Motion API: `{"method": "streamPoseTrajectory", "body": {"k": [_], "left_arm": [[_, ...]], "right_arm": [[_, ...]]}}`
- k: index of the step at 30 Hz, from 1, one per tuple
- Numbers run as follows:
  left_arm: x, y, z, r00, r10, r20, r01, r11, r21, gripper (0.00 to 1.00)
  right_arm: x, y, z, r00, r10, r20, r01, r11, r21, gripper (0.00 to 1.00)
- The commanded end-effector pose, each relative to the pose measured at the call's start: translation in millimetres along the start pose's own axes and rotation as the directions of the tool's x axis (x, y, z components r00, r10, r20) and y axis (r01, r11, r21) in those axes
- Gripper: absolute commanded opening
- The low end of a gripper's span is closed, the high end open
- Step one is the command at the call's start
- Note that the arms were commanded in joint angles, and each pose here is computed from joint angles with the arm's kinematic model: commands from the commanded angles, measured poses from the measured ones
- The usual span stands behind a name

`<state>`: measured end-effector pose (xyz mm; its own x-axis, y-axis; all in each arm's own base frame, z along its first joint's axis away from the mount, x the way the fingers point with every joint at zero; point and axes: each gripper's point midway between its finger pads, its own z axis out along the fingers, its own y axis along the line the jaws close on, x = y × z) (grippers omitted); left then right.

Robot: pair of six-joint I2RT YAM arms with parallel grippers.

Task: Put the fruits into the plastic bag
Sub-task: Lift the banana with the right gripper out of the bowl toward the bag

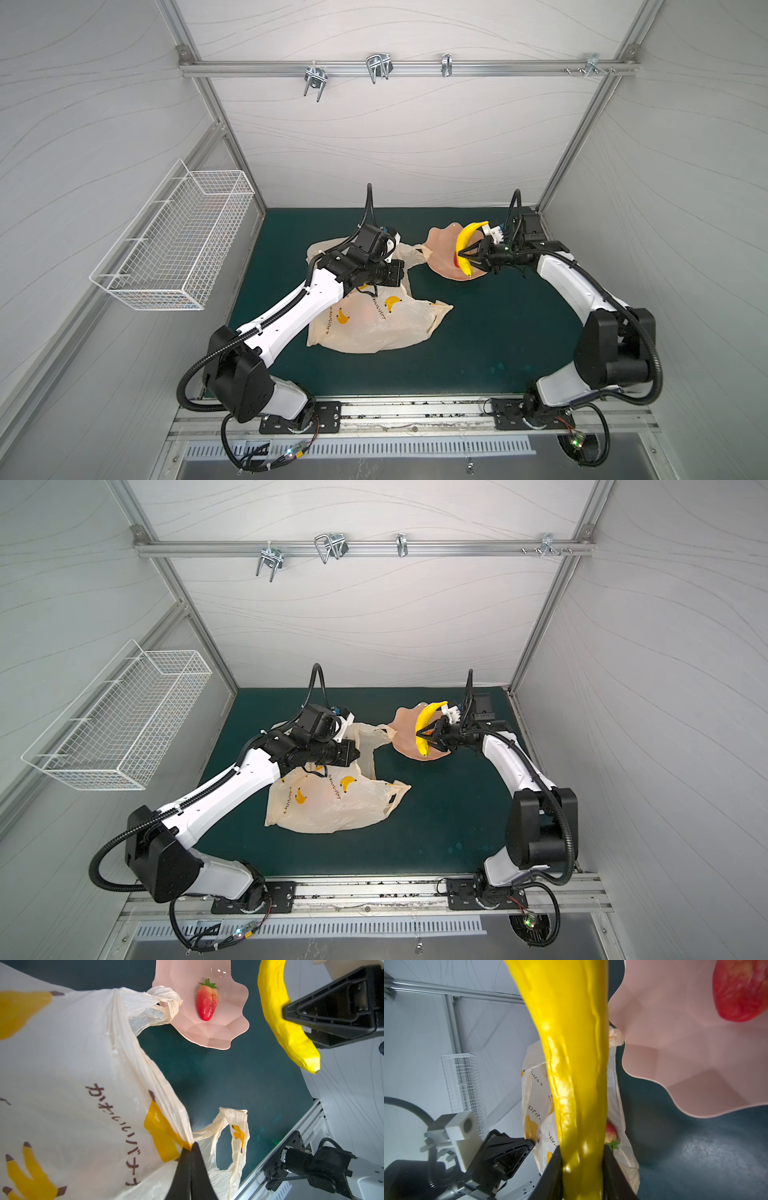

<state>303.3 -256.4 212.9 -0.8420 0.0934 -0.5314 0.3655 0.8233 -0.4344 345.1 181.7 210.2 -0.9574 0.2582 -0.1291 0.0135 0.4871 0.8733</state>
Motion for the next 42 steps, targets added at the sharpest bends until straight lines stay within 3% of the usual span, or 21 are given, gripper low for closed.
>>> {"method": "streamPoseTrajectory", "body": {"k": [1, 12, 26, 42], "left_arm": [[-18.9, -13.8, -11.3, 0.998, 0.036, 0.056, -0.038, 0.999, 0.033, 0.00], [-21.1, -15.4, -8.9, 0.998, 0.037, 0.055, -0.039, 0.998, 0.039, 0.00], [-21.7, -15.5, -10.8, 0.998, 0.036, 0.061, -0.038, 0.999, 0.037, 0.00], [-19.2, -16.8, -12.8, 0.998, 0.028, 0.057, -0.030, 0.998, 0.046, 0.00]], "right_arm": [[11.0, 16.8, -9.4, 1.000, 0.019, 0.006, -0.018, 0.995, -0.096, 0.22], [53.8, 0.1, -12.4, 0.993, 0.115, -0.032, -0.119, 0.981, -0.154, 0.21], [67.3, -12.9, -7.6, 0.986, 0.157, -0.057, -0.164, 0.973, -0.162, 0.20], [73.0, -15.5, 27.7, 0.985, 0.108, -0.138, -0.129, 0.980, -0.154, 0.19]]}}
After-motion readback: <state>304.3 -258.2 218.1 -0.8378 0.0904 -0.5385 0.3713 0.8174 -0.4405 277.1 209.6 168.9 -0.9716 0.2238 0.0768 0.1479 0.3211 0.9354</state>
